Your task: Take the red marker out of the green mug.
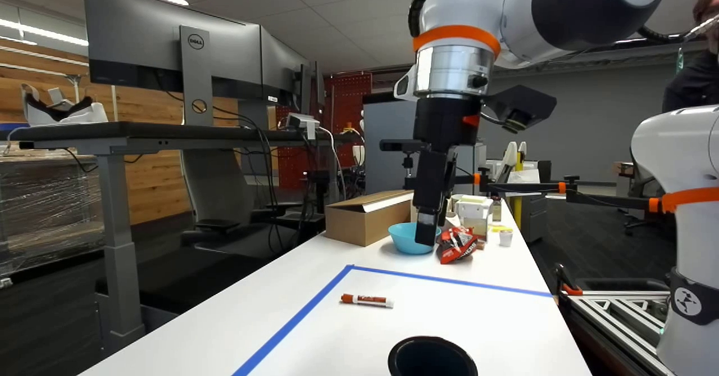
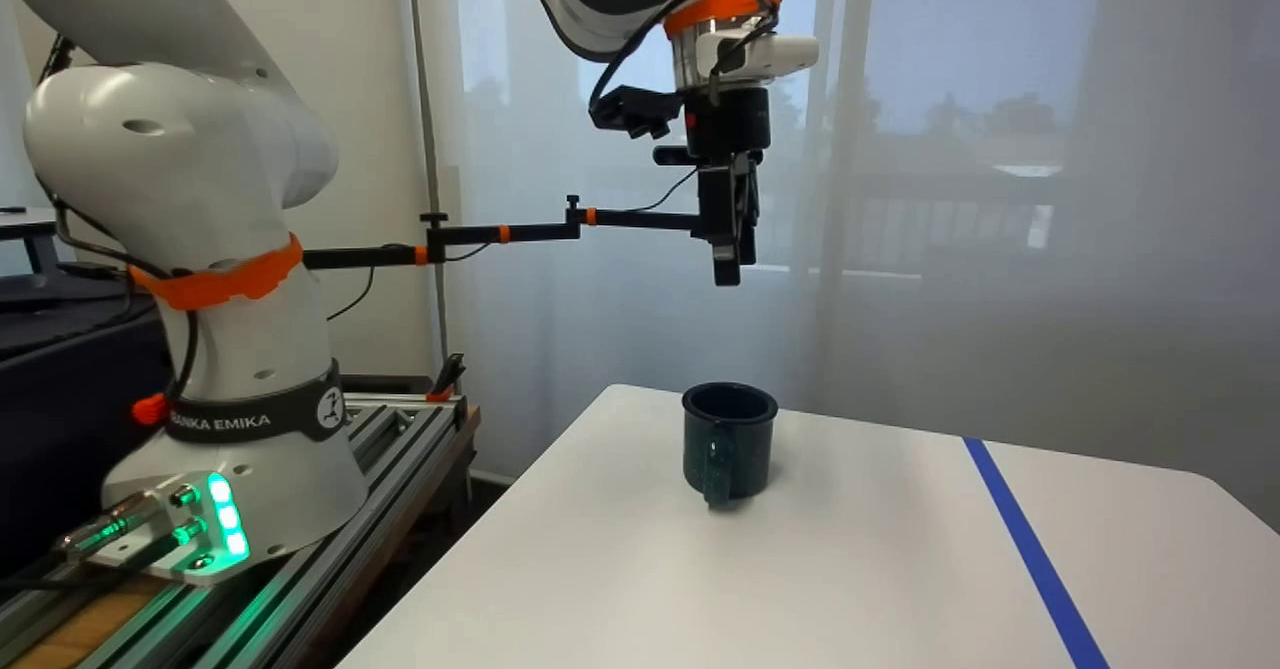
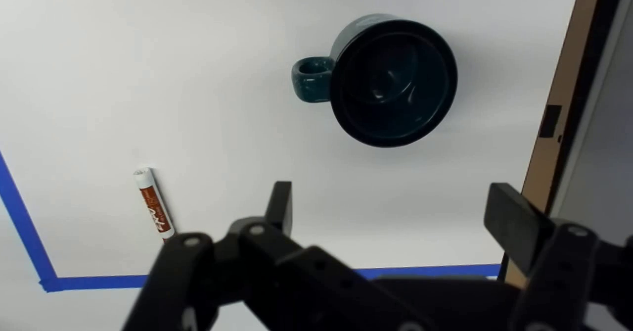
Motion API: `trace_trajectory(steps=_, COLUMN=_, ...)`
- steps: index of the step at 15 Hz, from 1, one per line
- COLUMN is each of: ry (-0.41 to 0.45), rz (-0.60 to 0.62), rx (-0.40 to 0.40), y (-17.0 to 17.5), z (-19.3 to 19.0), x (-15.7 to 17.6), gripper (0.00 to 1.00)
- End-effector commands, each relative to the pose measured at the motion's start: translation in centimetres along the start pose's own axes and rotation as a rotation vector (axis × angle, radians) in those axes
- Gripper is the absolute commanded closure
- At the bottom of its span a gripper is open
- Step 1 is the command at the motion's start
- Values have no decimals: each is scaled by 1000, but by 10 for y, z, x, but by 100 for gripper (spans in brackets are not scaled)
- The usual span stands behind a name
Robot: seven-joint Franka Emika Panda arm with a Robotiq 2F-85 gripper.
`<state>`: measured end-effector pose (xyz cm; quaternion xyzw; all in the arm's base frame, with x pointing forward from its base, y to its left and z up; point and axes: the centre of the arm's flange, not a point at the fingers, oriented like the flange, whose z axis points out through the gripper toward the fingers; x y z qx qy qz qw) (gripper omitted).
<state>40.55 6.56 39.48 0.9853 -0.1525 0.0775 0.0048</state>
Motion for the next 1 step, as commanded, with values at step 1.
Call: trace_trajectory(steps=1, ry=0, rz=0, rx=0, y=0, z=0, x=0, gripper=0)
